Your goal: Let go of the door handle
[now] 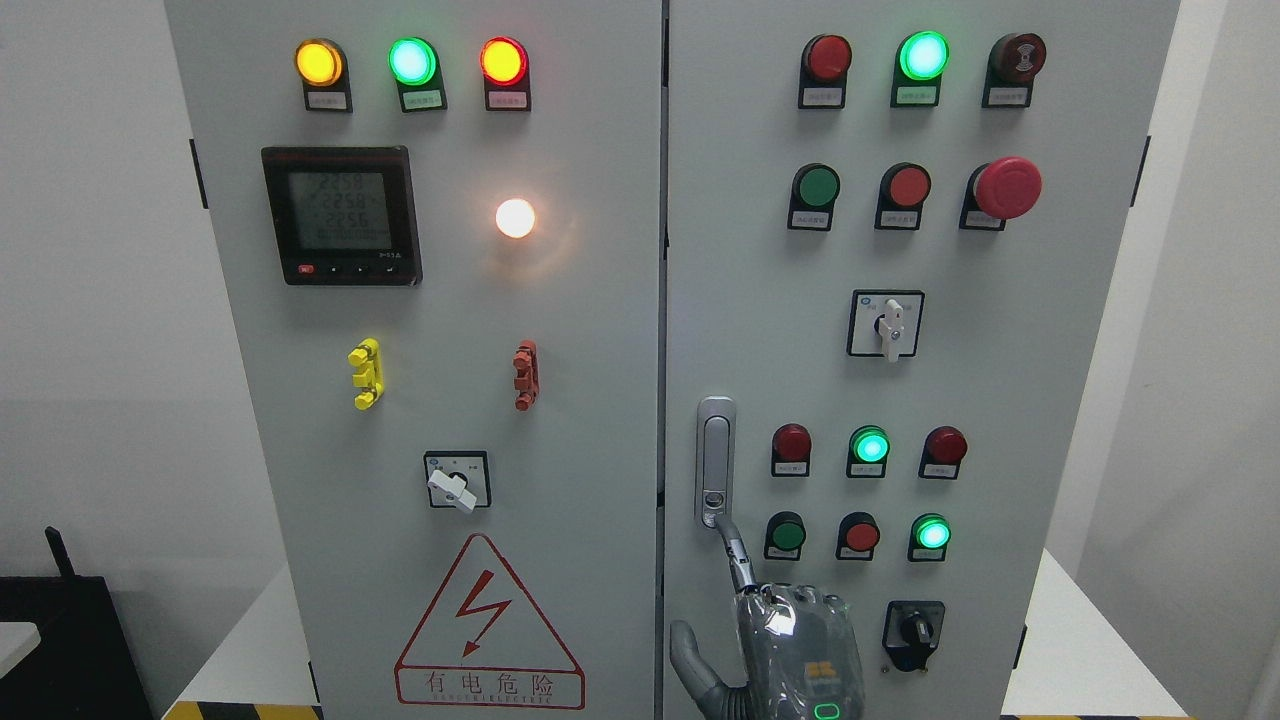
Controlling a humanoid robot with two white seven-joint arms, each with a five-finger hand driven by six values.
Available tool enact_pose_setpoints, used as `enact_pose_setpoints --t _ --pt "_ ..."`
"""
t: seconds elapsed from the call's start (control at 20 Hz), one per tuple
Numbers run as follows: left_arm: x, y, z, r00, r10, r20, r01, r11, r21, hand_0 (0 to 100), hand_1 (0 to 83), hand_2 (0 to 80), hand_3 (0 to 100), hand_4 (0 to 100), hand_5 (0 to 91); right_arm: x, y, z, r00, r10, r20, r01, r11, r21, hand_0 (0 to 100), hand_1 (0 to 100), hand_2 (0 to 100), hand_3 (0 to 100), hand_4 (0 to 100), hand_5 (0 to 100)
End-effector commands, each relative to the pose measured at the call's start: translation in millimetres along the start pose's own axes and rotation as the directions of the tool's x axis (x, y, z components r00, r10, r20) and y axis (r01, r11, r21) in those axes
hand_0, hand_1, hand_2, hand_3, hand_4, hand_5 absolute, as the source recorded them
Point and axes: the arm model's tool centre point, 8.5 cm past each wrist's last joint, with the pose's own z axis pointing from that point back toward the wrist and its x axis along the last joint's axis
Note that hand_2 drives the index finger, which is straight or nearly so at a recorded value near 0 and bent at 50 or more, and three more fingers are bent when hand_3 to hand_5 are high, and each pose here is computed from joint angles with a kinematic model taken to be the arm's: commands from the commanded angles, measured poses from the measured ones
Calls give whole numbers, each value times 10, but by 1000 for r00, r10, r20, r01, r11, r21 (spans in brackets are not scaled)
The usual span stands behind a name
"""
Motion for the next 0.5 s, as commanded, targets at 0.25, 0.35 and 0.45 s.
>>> enact_pose_setpoints --t 0.25,0.35,0.45 --pt "9 -5 -1 1000 -12 1 12 1000 -3 120 389 0 0 0 0 36 29 13 1000 -1 9 1 1000 10 399 345 0 1000 1000 1000" --pt "8 -5 -1 1000 -12 0 12 1000 -3 120 389 0 0 0 0 33 34 14 1000 0 7 0 1000 11 399 345 0 1000 1000 1000" --pt "9 -5 -1 1000 -12 1 12 1000 -3 120 389 0 0 0 0 29 28 8 1000 0 7 0 1000 9 399 345 0 1000 1000 1000"
